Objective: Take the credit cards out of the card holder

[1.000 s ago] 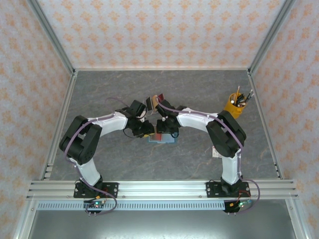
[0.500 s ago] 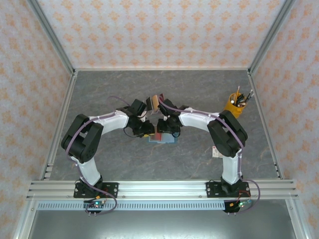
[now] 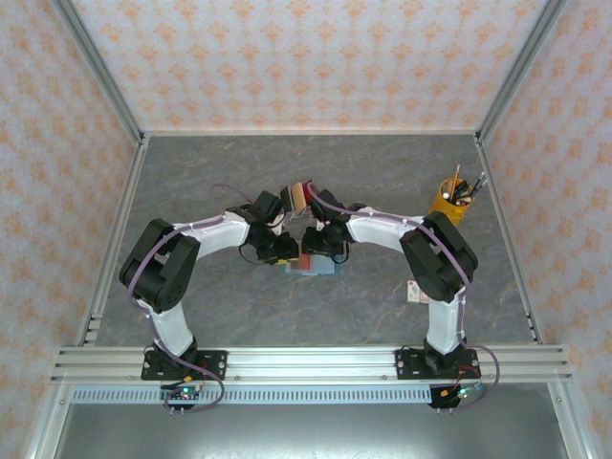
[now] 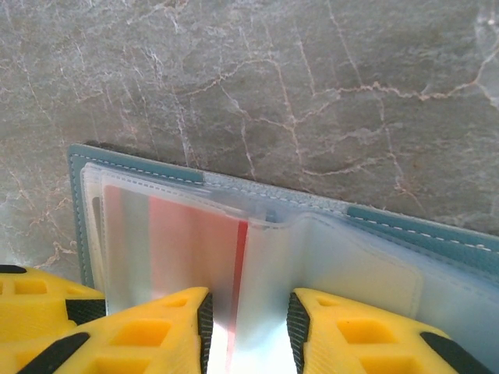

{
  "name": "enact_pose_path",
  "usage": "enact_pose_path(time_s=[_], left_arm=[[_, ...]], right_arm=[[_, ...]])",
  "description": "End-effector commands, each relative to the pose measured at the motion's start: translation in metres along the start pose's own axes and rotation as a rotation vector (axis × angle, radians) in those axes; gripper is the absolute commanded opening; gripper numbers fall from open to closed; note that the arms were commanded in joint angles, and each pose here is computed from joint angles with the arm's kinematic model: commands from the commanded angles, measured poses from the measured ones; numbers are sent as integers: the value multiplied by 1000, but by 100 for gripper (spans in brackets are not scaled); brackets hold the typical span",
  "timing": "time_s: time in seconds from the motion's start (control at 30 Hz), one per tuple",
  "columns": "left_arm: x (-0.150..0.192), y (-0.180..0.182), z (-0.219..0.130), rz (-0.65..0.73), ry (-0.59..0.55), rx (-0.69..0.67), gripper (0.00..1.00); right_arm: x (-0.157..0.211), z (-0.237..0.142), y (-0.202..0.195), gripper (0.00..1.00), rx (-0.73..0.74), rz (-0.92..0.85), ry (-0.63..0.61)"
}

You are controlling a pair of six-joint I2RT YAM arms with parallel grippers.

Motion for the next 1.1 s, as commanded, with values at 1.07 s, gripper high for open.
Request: enact_pose_path(time_s=[1.07], left_arm=[[7, -37, -19, 60, -1, 206, 20]], right_arm=[[0, -73, -12, 38, 154, 38, -194]])
Point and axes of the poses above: each hand's point on the last joint's axis, 136 mm out from that joint toward the fingers, its own z axis out along the fingers, its own y axis along the line the jaws close on, x = y × z, the point moved 6 cm from there along -z, back along the fingers, and after that the axes turned 5 degrees about -z, right-handed, at the moved point
